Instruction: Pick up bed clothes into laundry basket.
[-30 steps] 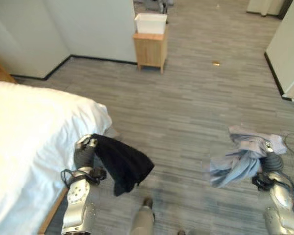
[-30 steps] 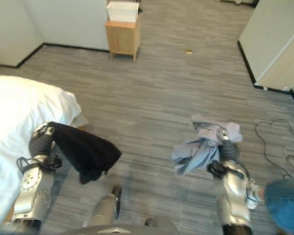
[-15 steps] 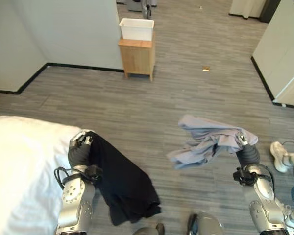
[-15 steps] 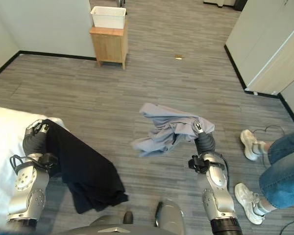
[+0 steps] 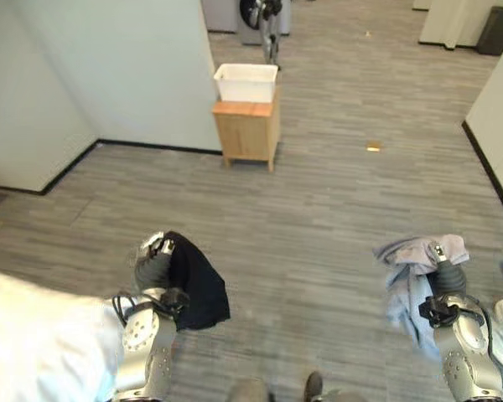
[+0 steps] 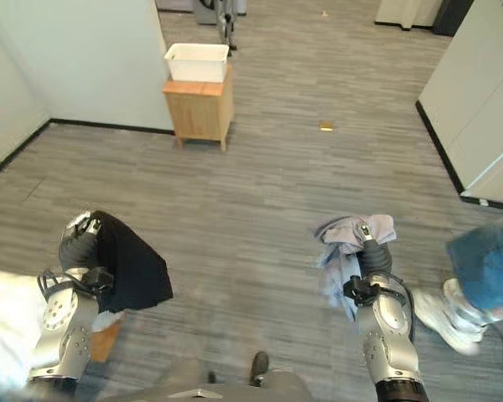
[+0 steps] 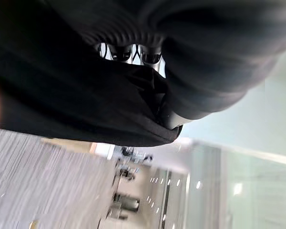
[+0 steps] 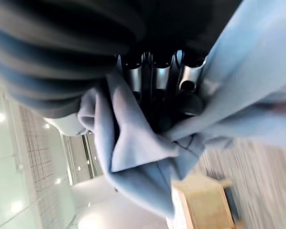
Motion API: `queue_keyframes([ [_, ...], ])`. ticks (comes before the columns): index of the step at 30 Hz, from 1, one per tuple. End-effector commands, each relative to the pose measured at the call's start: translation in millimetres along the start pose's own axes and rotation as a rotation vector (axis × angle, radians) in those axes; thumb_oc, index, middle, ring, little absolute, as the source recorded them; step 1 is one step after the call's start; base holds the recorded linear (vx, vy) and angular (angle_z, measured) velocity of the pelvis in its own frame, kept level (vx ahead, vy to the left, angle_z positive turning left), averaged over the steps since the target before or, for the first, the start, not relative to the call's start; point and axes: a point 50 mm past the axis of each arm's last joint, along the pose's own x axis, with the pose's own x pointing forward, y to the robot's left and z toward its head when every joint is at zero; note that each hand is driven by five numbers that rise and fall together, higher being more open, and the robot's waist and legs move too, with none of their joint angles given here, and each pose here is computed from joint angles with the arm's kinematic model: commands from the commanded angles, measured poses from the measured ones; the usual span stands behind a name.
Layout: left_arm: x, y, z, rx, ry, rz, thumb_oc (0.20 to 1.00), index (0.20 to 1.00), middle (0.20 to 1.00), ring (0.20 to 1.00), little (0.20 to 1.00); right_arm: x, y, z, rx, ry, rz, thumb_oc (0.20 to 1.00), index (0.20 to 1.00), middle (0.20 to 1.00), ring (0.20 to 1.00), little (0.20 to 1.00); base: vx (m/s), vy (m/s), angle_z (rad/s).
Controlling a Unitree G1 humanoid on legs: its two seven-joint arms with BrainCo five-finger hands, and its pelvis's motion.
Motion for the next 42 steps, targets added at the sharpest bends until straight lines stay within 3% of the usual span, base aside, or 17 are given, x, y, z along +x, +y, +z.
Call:
queue_keyframes([
  [1,10.1,-18.6,35.7,-0.021,-0.172,-0.111,0.200,0.200,0.200,0.200,0.200,13.6,23.4,51.7,0.053,-0.267,0.100,0.200,0.200,0.200,0.200,0.200,0.51,0.020,-0.39],
  [10,2.6,-13.8,30.1,-0.014,-0.147,-0.093,0.200,0.200,0.200,0.200,0.200,14.5,67.8,32.8,0.005,-0.173,0.315,0.200,0.200,0.200,0.200,0.200,0.69,0.076,-0.35],
  [17,2.1,-14.5,31.2,0.026,-0.136,-0.113,0.200,0.200,0.200,0.200,0.200,13.6,82.2,19.2,0.012,-0.131,0.347,0.200,0.200,0.200,0.200,0.200,0.53,0.228,0.11],
  [32,12.9,-24.4,35.0,0.006,-0.168,-0.142,0.200,0.200,0.200,0.200,0.200,17.4,55.4,35.1,0.030,-0.183,0.267,0.200,0.200,0.200,0.200,0.200,0.62,-0.265,0.79],
  [42,7.8,-31.6,24.4,-0.040,-0.113,-0.176,0.200,0.200,0.200,0.200,0.200,18.7,45.4,46.3,-0.008,-0.222,0.219,0.200,0.200,0.200,0.200,0.200,0.52,-0.265,0.04],
])
